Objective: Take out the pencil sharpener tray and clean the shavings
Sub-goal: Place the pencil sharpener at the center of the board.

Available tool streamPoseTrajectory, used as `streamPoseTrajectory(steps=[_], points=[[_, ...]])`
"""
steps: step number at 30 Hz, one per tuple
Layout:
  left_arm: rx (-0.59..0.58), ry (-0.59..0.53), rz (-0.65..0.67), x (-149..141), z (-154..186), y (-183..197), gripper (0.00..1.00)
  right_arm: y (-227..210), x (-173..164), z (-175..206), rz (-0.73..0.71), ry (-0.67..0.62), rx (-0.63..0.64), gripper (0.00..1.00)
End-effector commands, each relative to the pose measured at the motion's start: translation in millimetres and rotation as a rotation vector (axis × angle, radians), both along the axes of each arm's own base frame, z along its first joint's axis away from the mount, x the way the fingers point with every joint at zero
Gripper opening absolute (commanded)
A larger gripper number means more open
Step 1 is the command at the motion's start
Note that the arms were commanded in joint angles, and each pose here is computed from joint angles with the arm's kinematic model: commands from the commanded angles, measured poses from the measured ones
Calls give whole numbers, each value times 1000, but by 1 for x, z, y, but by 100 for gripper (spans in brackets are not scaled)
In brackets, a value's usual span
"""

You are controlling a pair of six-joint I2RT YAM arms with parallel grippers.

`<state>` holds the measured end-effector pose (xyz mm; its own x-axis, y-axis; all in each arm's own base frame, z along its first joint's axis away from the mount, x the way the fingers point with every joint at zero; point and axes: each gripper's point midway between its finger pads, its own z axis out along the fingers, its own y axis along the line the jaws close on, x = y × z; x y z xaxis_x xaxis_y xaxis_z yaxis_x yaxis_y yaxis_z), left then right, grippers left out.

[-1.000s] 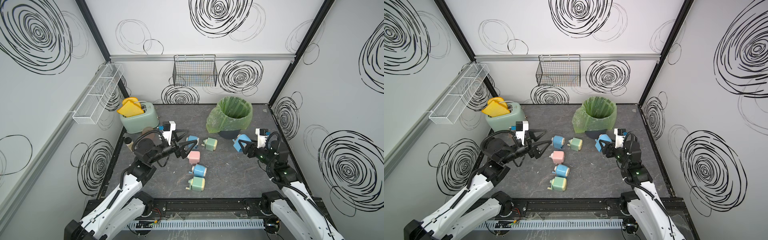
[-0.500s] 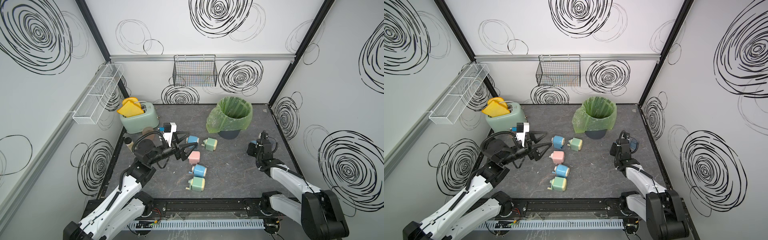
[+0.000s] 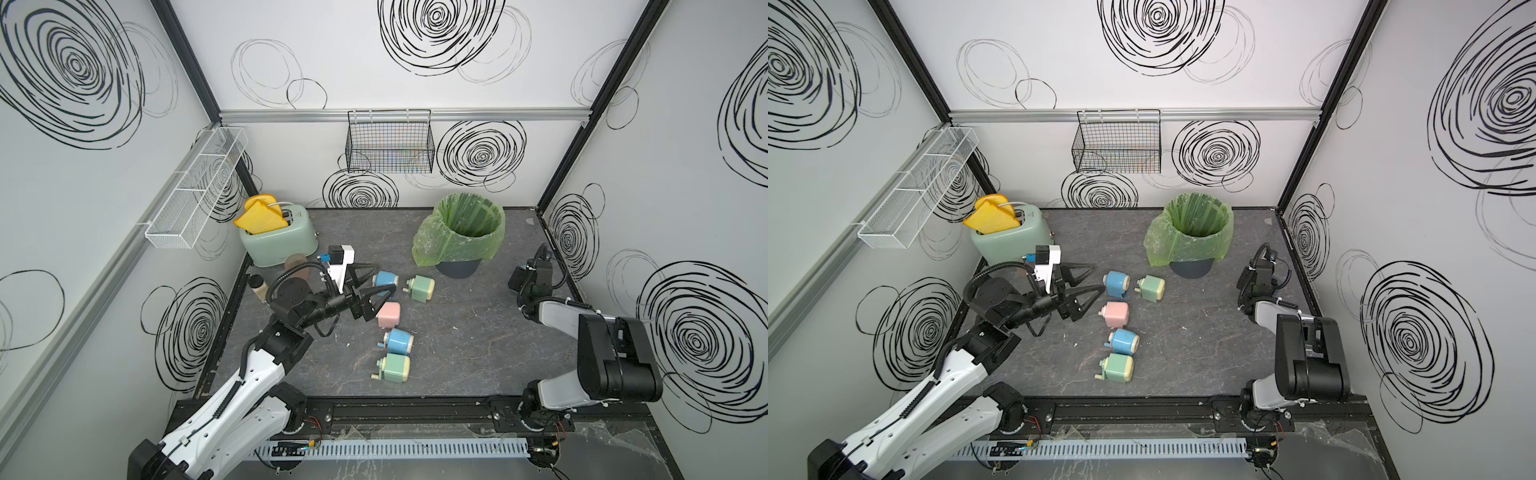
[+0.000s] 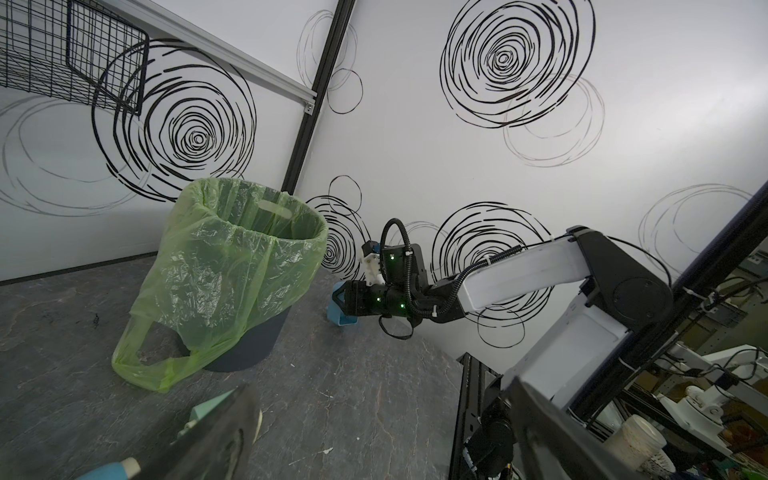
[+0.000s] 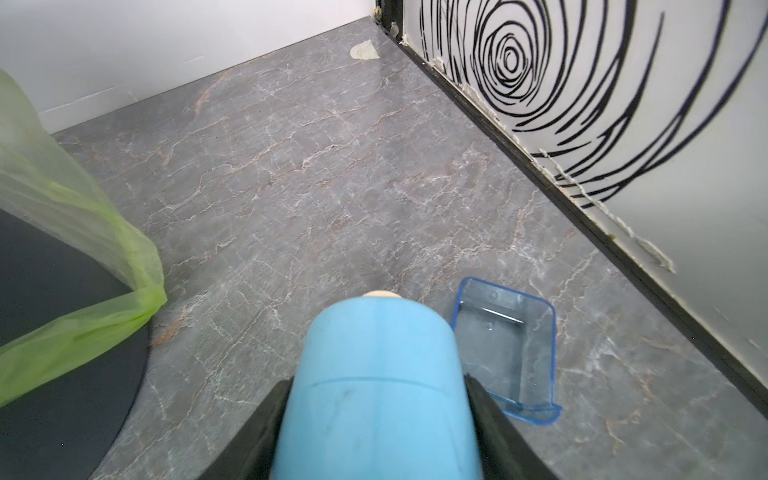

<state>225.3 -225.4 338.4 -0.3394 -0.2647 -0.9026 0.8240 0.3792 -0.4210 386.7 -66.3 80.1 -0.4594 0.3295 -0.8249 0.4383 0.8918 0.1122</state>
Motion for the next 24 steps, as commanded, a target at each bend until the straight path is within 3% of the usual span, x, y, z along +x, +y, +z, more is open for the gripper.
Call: streamPoseTrajectory(steps=[1, 7, 24], points=[[-28, -37, -11, -2, 9, 0, 97, -1, 19, 18, 19, -77, -4, 42], [-34, -35, -11, -1, 7, -1, 97, -3, 23, -3, 16, -2, 1, 46], [-34, -28, -13, -4, 5, 0, 97, -3, 5, -12, 32, 72, -112, 77]])
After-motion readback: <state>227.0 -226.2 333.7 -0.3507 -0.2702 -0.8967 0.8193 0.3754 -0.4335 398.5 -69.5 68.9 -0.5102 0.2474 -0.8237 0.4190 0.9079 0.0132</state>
